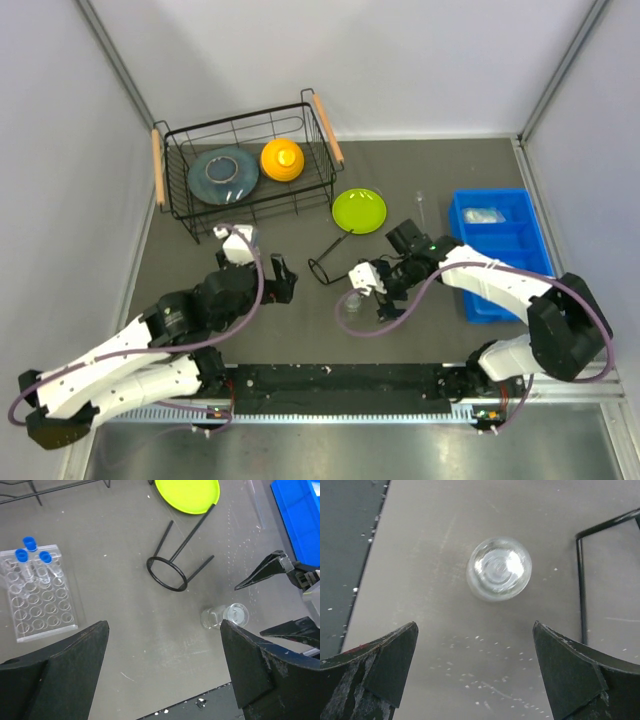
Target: Organize the chemistry lab equipment
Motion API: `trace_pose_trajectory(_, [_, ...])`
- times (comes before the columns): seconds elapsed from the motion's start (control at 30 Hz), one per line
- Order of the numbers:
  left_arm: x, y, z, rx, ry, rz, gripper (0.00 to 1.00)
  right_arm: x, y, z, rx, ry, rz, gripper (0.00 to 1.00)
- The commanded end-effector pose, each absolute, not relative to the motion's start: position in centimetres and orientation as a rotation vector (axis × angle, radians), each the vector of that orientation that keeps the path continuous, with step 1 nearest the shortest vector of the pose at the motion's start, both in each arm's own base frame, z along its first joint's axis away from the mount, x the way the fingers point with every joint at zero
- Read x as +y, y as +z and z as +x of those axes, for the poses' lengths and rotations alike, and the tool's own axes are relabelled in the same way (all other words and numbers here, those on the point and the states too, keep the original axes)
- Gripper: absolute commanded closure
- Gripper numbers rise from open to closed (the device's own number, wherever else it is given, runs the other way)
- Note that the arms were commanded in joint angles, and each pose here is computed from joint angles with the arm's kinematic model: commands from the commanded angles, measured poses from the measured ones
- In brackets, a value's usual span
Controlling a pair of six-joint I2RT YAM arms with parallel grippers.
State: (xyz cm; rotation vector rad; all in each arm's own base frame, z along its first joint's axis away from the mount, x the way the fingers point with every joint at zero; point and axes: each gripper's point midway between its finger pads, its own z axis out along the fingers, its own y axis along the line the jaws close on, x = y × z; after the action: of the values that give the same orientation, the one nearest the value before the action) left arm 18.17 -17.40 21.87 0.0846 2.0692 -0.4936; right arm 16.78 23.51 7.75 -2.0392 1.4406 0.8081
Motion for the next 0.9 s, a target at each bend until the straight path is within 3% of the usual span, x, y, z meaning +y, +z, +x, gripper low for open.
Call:
trace_pose_trajectory(0.0, [-15.1,21.5,18.2,2.037,-0.454,-0.007,0.01,26.4,8.9,19.5,1.372,0.662,-2.066,0.01])
trace_pose_trajectory(0.33, [-13.4,21.0,17.6,2.011,-0.462,-0.057,0.01,29.7,7.1,17.6,1.384,0.670,-2.167,0.05])
trace_pose_trajectory(0.63, [-13.3,20.6,17.5,2.012,-0.467,-0.059,0.01,30.0,6.1,17.8,1.465,0.651,-2.165,0.23])
trace_pose_trajectory(0.87, [-13.3,20.6,17.5,2.007,-0.469,-0.057,0.01,30.5,6.3,17.9,1.478,0.661,-2.150,0.30])
